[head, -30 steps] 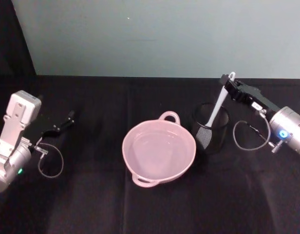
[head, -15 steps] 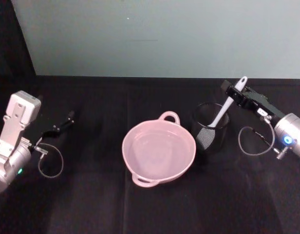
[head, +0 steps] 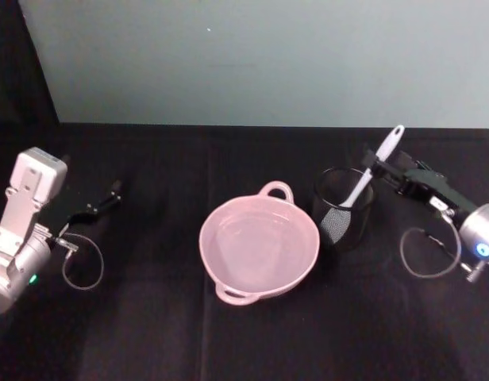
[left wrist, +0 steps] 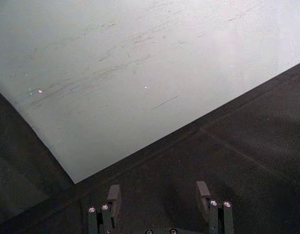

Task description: Use the one hand to pick up the spoon and stir the clear water in the bowl.

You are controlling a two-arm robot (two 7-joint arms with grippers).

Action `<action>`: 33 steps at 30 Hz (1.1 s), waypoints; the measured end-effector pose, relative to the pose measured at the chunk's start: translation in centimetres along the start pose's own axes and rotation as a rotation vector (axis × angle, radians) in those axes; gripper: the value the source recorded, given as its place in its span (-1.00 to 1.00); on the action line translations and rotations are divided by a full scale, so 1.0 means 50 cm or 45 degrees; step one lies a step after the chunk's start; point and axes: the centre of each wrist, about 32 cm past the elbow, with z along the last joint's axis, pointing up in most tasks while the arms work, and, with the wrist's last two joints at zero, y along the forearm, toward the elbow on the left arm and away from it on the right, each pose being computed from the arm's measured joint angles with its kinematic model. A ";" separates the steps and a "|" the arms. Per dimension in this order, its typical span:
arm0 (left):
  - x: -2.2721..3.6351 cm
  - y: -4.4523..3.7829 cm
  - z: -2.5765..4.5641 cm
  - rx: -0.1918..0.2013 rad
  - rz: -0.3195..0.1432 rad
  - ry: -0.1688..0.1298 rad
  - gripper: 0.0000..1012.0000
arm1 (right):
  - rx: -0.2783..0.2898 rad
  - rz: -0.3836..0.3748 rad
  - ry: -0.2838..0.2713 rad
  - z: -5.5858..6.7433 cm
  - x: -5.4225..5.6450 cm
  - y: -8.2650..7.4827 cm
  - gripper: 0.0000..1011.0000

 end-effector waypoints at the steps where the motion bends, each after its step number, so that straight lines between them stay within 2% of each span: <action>1: 0.000 0.000 0.000 0.000 0.000 0.000 1.00 | -0.012 -0.008 -0.032 0.006 -0.007 -0.011 0.98; 3: 0.000 0.000 0.000 0.000 0.000 0.000 1.00 | -0.027 -0.016 -0.075 0.015 -0.017 -0.021 0.98; 5: 0.000 0.000 0.000 0.000 0.000 0.000 1.00 | -0.062 -0.041 -0.162 0.032 -0.028 -0.036 0.98; 6: 0.000 0.000 0.000 0.000 0.000 0.000 1.00 | -0.084 -0.058 -0.227 0.043 -0.035 -0.042 0.98; 7: 0.000 0.000 0.000 0.000 0.000 0.000 1.00 | -0.084 -0.058 -0.227 0.043 -0.035 -0.042 0.98; 10: 0.000 0.000 0.000 0.000 0.000 0.000 1.00 | -0.119 -0.114 -0.393 0.068 -0.050 -0.053 0.98; 14: 0.000 0.000 0.000 0.000 0.000 0.000 1.00 | -0.139 -0.162 -0.517 0.082 -0.059 -0.058 0.98; 17: 0.000 0.000 0.000 0.000 0.000 0.000 1.00 | -0.163 -0.224 -0.666 0.088 -0.067 -0.059 0.98; 20: 0.000 0.000 0.000 0.000 0.000 0.000 1.00 | -0.182 -0.254 -0.754 0.086 -0.069 -0.059 0.98; 21: 0.000 0.000 0.000 0.000 0.000 0.000 1.00 | -0.176 -0.268 -0.800 0.081 -0.066 -0.060 0.98; 24: 0.000 0.000 0.000 0.000 0.000 0.000 1.00 | -0.124 -0.280 -0.851 0.062 -0.051 -0.062 0.98; 27: 0.000 0.000 0.000 0.000 0.000 0.000 1.00 | -0.059 -0.281 -0.872 0.039 -0.033 -0.065 0.98; 28: 0.000 0.000 0.000 0.000 0.000 0.000 1.00 | -0.059 -0.281 -0.872 0.039 -0.033 -0.065 0.98; 30: 0.000 0.000 0.000 0.000 0.000 0.000 1.00 | -0.017 -0.289 -0.876 0.015 -0.017 -0.066 0.98; 33: 0.000 0.000 0.000 0.000 0.000 0.000 1.00 | -0.018 -0.297 -0.866 -0.007 -0.003 -0.062 0.98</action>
